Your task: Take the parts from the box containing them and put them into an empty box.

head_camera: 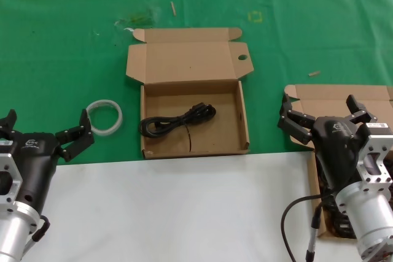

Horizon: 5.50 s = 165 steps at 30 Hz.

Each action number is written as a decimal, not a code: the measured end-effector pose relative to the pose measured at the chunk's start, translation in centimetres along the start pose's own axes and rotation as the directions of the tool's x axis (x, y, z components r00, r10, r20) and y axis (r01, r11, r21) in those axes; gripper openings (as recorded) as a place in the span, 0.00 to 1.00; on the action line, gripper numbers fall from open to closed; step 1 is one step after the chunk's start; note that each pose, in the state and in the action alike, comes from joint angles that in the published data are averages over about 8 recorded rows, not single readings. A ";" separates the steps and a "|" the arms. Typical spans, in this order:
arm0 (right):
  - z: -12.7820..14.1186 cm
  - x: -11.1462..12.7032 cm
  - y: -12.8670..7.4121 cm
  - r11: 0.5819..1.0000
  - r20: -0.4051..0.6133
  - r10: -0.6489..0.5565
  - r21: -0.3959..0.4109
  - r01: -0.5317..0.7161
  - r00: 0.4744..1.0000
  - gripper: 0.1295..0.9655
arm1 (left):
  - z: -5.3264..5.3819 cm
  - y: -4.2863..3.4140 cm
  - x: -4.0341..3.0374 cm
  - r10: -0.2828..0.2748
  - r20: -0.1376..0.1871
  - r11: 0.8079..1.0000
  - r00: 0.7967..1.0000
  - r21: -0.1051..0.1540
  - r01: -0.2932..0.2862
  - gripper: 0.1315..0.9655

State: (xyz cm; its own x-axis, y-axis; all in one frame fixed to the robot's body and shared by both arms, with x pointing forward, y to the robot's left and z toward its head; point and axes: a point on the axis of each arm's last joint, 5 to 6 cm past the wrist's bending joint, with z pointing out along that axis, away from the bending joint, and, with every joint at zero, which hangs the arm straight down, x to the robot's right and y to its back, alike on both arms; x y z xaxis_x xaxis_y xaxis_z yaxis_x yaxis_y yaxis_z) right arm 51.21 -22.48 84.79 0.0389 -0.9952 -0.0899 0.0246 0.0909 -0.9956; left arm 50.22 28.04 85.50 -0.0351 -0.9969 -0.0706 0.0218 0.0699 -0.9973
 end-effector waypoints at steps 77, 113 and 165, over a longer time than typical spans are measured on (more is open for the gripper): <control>0.0 0.0 0.0 1.000 0.000 0.000 0.000 0.000 1.000 1.00 | 0.0 0.00 0.00 0.000 0.000 1.000 1.000 0.000 0.000 1.00; 0.0 0.0 0.0 1.000 0.000 0.000 0.000 0.000 1.000 1.00 | 0.0 0.00 0.00 0.000 0.000 1.000 1.000 0.000 0.000 1.00; 0.0 0.0 0.0 1.000 0.000 0.000 0.000 0.000 1.000 1.00 | 0.0 0.00 0.00 0.000 0.000 1.000 1.000 0.000 0.000 1.00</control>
State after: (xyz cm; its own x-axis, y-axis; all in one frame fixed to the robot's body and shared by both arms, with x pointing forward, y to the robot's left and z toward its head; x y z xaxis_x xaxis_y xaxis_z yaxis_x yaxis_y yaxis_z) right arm 51.21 -22.48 84.79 0.0389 -0.9952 -0.0899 0.0246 0.0909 -0.9956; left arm 50.22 28.04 85.50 -0.0351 -0.9969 -0.0707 0.0218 0.0699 -0.9973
